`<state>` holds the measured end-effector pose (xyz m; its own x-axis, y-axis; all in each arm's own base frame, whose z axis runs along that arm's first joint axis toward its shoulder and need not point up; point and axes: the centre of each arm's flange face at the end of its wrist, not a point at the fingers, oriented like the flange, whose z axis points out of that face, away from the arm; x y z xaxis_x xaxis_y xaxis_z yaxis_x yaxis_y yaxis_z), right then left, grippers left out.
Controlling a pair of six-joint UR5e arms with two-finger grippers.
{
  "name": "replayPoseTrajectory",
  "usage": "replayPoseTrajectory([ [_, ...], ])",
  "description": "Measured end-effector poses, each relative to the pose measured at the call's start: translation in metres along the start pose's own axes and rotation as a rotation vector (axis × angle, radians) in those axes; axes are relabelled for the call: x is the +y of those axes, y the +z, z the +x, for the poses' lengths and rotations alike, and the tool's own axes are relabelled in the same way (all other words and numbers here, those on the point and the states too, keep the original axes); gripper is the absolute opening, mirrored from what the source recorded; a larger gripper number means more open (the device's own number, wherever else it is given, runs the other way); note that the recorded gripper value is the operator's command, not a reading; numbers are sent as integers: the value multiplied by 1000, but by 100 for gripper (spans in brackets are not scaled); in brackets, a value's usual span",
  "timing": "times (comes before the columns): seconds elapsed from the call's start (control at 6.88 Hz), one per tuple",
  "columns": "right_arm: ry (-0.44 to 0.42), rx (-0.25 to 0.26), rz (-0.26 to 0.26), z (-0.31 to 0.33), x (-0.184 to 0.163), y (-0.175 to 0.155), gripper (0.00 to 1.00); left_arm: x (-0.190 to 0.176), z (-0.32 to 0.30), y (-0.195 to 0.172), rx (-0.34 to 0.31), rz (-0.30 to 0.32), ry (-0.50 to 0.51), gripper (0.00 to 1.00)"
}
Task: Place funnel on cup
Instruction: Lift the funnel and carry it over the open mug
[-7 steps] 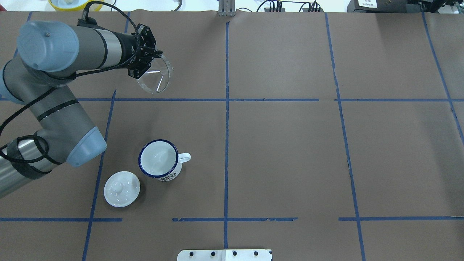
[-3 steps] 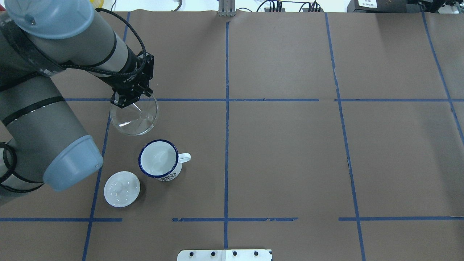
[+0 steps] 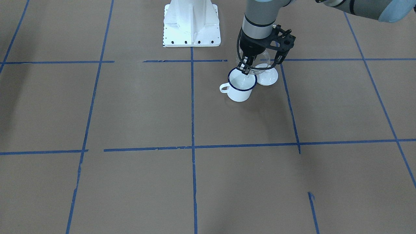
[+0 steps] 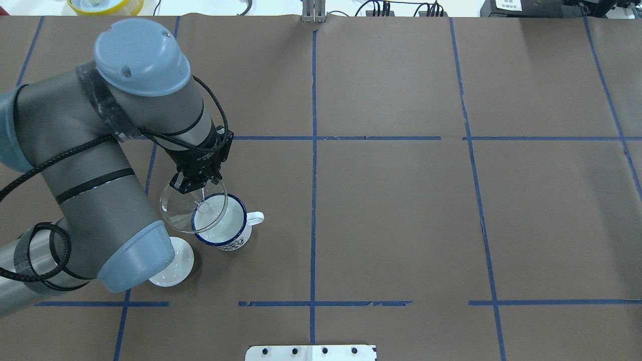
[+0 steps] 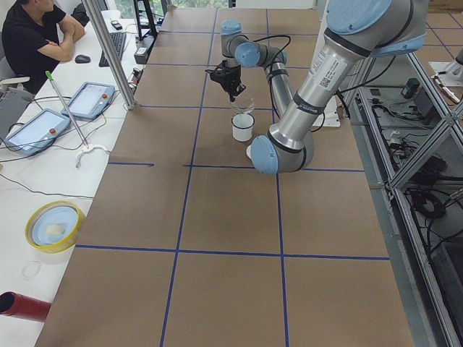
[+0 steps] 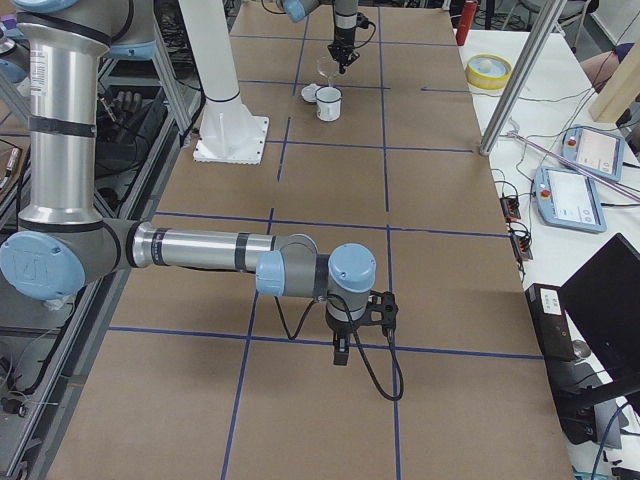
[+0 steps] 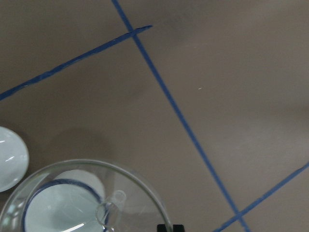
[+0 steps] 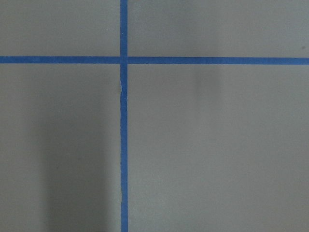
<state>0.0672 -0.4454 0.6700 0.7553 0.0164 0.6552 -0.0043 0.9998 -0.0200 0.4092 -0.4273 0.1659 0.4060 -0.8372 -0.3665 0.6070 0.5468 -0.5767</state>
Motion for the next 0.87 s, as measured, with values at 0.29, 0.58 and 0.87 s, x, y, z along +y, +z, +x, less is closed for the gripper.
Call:
replayPoseTrajectory([
  [0.29,0,0,0,0,0,0,100,5,8,15,-23,6,37,0],
  [0.58,0,0,0,0,0,0,100,23,9,40,-46,-9,80,0],
  [0.87,0,0,0,0,0,0,100,32,5,50,-54,-14,102,0],
])
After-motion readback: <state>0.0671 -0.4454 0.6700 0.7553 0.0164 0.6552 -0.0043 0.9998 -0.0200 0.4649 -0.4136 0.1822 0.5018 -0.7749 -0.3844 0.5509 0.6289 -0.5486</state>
